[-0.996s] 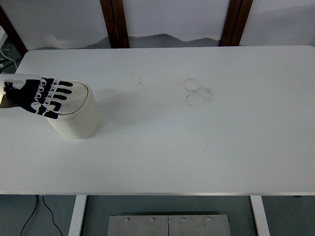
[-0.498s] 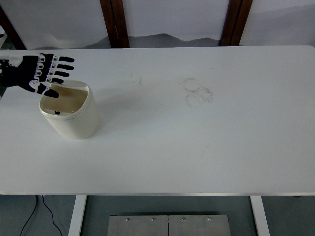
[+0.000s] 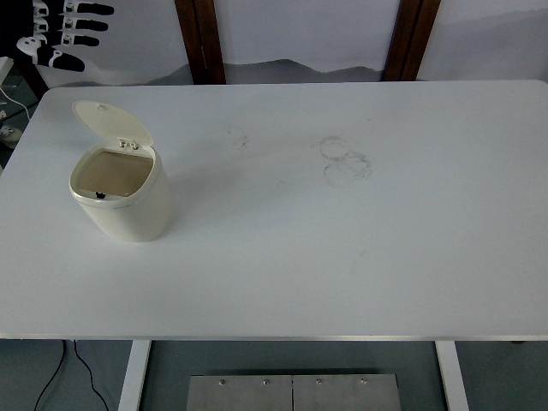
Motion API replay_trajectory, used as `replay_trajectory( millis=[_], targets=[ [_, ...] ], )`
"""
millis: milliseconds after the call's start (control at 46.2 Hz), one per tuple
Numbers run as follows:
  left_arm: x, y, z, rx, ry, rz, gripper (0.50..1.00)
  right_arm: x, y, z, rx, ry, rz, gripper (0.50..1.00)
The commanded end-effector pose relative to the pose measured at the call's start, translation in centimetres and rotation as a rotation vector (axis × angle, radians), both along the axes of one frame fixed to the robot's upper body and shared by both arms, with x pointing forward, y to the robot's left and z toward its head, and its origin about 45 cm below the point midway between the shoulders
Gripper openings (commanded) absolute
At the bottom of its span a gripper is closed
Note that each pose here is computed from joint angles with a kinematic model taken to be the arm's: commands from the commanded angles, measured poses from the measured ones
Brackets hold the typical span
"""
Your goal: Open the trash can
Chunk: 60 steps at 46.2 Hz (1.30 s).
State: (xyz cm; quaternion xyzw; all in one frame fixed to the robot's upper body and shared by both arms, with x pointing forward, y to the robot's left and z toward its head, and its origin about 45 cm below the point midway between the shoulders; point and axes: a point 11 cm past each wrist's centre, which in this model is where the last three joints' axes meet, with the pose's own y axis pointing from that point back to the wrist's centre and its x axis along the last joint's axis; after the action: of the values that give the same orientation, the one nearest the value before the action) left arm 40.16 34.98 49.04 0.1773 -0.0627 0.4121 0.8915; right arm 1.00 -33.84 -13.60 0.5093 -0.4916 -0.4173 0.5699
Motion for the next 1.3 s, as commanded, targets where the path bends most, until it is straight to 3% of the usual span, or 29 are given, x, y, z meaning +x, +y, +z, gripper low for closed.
replay_trajectory(
  millis=[0, 217, 390, 563, 1018, 1278],
  targets=[
    [0.7, 0.7, 2.1, -0.063, -0.042, 0.036, 1.0, 0.0, 0.0, 0.0, -0.001, -0.001, 0.0, 0.995],
    [2.3, 2.5, 5.4, -0.258, -0.106, 0.117, 1.0, 0.0, 0.0, 0.0, 0.0, 0.001, 0.0, 0.995],
    [3.0, 4.7, 4.7, -0.404, -0.095, 0.184, 1.0, 0.0, 0.0, 0.0, 0.0, 0.0, 0.001, 0.995],
    [3.3, 7.4, 3.7, -0.53, -0.172, 0.246, 1.0, 0.0, 0.0, 0.0, 0.0, 0.001, -0.002, 0.995],
    [3.3, 13.5, -3.2, -0.78, -0.095, 0.461, 1.0, 0.0, 0.0, 0.0, -0.001, 0.001, -0.002, 0.995],
    [3.3, 15.6, -8.6, -0.877, -0.045, 0.571, 1.0, 0.0, 0.0, 0.0, 0.0, 0.001, 0.0, 0.995]
  ],
)
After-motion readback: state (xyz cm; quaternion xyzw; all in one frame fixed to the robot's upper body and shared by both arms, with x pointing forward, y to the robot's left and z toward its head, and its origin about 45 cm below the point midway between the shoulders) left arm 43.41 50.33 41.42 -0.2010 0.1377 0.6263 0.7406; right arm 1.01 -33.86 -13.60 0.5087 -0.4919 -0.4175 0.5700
